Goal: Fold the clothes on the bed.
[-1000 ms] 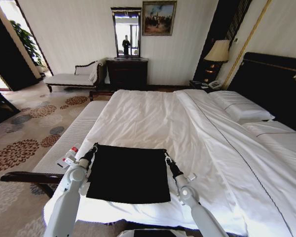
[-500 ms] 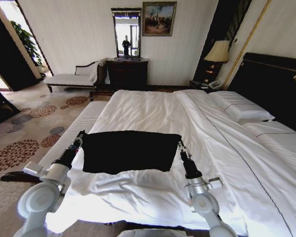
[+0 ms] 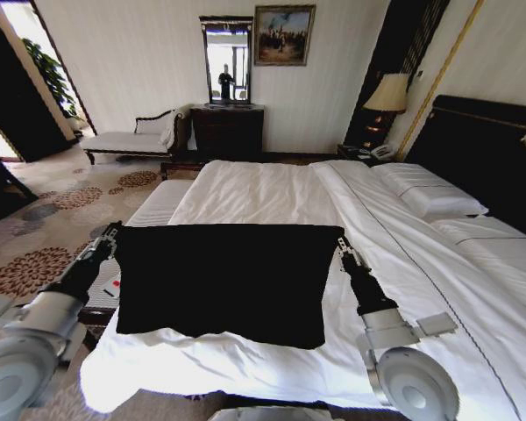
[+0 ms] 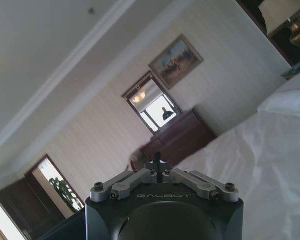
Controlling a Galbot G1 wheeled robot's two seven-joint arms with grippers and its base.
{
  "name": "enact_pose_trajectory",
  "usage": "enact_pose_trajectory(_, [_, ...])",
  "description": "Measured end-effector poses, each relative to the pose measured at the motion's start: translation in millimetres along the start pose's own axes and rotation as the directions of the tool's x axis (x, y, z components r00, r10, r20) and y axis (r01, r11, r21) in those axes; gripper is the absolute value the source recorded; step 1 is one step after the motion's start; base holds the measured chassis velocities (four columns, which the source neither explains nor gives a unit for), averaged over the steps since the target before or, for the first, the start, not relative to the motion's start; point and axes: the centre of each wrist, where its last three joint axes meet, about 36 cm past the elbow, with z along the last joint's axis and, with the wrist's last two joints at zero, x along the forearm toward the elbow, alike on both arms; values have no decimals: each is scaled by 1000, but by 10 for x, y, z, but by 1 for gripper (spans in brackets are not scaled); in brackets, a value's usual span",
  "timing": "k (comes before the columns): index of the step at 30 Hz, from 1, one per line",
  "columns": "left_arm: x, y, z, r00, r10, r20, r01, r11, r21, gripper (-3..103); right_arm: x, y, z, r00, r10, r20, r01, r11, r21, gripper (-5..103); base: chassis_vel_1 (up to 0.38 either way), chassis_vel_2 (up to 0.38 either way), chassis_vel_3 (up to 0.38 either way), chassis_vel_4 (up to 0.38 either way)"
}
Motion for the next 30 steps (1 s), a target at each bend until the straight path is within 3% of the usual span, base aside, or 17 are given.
enact_pose_trajectory(2, [-103,70,50,1000,-14,-16,14,1000,4,1,-72,-84,65,1000,13,-23,-13,1000,5,0,0,0,0,0])
enact_pose_trajectory(5, [-1029,647,631,979,-141,-149,143,990,3,1,-607,-780,703,977,136,-161,-136,991,15,0,0,0,0,0])
enact_pose_trajectory(6, [-1283,810,883,966,-181,-186,182,983,-11,1,-786,-891,878,971,149,-187,-150,989,6,0,0,0,0,0])
enact_pose_trajectory(7, [-1283,810,883,966,-181,-186,182,983,-11,1,-786,-891,878,971,149,-187,-150,989,6,0,0,0,0,0])
enact_pose_trajectory(9, [-1730,1081,1419,940,-238,-244,237,971,-32,1,-1151,-1174,1272,955,182,-235,-186,983,7,0,0,0,0,0])
enact_pose_trajectory(11, [-2017,1222,1723,929,-255,-268,258,966,-21,1,-1373,-1342,1538,949,191,-252,-193,981,16,0,0,0,0,0])
enact_pose_trajectory(14, [-2187,1306,1901,926,-253,-281,263,965,-1,1,-1508,-1432,1642,951,188,-246,-188,982,21,0,0,0,0,0])
enact_pose_trajectory(16, [-2327,1369,2026,935,-217,-280,235,971,34,1,-1650,-1495,1720,960,165,-225,-166,986,15,0,0,0,0,0])
enact_pose_trajectory(18, [-2333,1372,2028,939,-207,-276,226,973,41,1,-1672,-1499,1725,963,157,-217,-159,987,12,0,0,0,0,0])
enact_pose_trajectory(21, [-2311,1336,1967,964,-124,-234,153,982,111,1,-1726,-1471,1755,983,80,-167,-85,996,-20,0,0,0,0,0])
enact_pose_trajectory(30, [-2162,1299,1854,985,-40,-169,64,988,138,1,-1679,-1411,1824,995,-27,-100,21,998,-64,0,0,0,0,0])
